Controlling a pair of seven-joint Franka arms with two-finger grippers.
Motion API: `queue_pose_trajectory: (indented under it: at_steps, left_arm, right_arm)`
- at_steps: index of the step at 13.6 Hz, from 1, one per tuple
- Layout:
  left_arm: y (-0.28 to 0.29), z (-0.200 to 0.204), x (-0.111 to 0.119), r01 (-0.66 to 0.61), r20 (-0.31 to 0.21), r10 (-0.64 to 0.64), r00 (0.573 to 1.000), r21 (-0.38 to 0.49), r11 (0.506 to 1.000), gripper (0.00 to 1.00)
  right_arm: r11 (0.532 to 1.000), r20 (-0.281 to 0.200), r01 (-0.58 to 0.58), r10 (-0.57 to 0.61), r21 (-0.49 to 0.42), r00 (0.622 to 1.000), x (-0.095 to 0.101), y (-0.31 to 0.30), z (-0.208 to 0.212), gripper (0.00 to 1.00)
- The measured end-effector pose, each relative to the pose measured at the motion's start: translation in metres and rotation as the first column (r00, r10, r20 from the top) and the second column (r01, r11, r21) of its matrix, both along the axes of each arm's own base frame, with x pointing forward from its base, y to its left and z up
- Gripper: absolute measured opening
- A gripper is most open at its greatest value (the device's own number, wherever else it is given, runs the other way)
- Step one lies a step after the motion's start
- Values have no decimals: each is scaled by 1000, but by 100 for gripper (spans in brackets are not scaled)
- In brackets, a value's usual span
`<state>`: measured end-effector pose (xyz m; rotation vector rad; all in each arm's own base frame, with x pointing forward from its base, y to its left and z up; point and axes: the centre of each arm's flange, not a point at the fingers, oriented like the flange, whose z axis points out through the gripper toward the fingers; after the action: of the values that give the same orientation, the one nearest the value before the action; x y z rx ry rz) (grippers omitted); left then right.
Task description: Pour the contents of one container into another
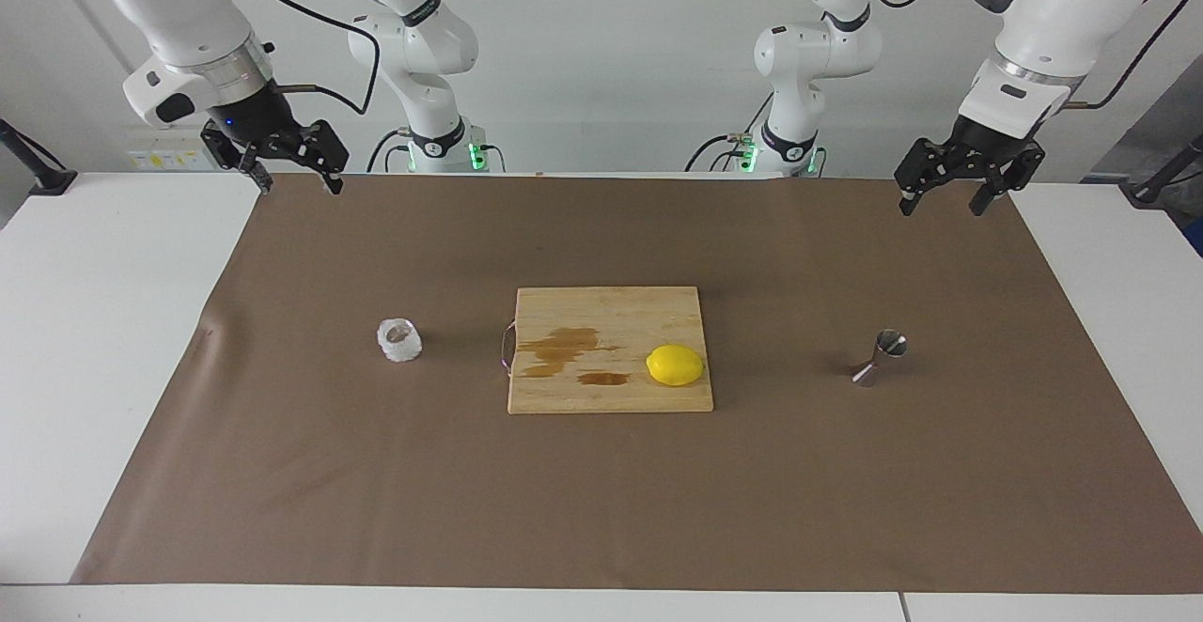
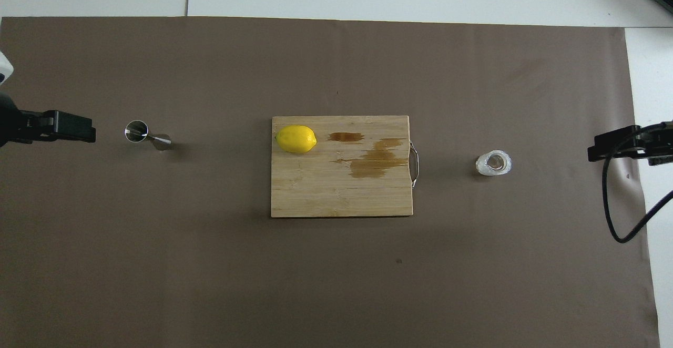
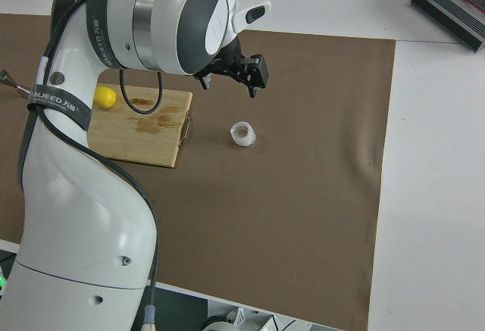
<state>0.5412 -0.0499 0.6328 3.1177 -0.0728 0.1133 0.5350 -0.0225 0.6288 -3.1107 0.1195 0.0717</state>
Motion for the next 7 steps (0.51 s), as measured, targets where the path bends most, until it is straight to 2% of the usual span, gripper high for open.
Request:
queue_pose_trajectory:
  at_steps: [7]
  left_arm:
    - [-2, -1, -1, 5, -8, -5, 1000, 0, 1000, 100]
  right_arm:
    - [1000, 0, 0, 0, 0, 1000, 0, 0, 0, 100]
